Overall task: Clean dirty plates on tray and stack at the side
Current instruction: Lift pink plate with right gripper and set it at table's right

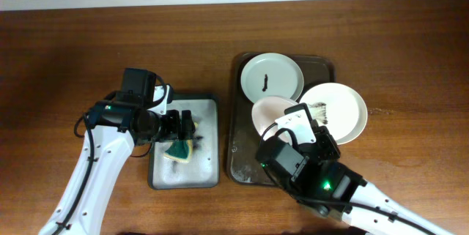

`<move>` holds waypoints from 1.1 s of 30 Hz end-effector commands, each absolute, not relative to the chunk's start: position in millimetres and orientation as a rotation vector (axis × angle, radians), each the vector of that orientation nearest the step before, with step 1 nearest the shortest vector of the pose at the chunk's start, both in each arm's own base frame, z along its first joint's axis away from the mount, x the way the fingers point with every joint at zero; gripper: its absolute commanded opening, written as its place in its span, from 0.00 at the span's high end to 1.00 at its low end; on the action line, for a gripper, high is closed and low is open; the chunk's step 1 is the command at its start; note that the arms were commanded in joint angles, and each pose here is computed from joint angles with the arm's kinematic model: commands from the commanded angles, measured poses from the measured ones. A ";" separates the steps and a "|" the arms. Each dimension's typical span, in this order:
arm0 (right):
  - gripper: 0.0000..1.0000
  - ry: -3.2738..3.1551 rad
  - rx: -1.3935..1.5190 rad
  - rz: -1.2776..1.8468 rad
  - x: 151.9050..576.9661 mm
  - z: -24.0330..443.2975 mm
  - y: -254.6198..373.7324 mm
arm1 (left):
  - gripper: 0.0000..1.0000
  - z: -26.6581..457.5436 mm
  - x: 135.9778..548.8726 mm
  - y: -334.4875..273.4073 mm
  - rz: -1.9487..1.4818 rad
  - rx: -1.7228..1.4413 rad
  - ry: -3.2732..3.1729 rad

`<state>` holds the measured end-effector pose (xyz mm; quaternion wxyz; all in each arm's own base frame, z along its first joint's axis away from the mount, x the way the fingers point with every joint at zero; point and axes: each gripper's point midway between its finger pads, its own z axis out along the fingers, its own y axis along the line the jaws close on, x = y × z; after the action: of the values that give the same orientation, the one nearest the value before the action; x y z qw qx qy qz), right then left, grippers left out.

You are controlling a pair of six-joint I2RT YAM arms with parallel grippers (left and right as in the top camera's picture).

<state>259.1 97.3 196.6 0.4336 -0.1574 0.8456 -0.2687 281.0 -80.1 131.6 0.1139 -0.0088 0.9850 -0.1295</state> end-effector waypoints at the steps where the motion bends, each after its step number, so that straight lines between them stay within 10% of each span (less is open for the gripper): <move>1: 0.96 1.944 -0.352 -0.754 257.2 234.0 99.4 | 0.00 135.2 279.7 -81.5 -0.398 -0.006 2.876; 33: 0.96 1.771 -0.469 -0.850 250.9 271.1 123.1 | 0.00 135.1 279.6 -81.5 -0.398 -0.006 2.877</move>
<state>250.8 123.1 262.1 0.5067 -0.2402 0.7300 -0.3907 280.8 -80.1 131.6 0.1135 -0.0088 0.9850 -0.1296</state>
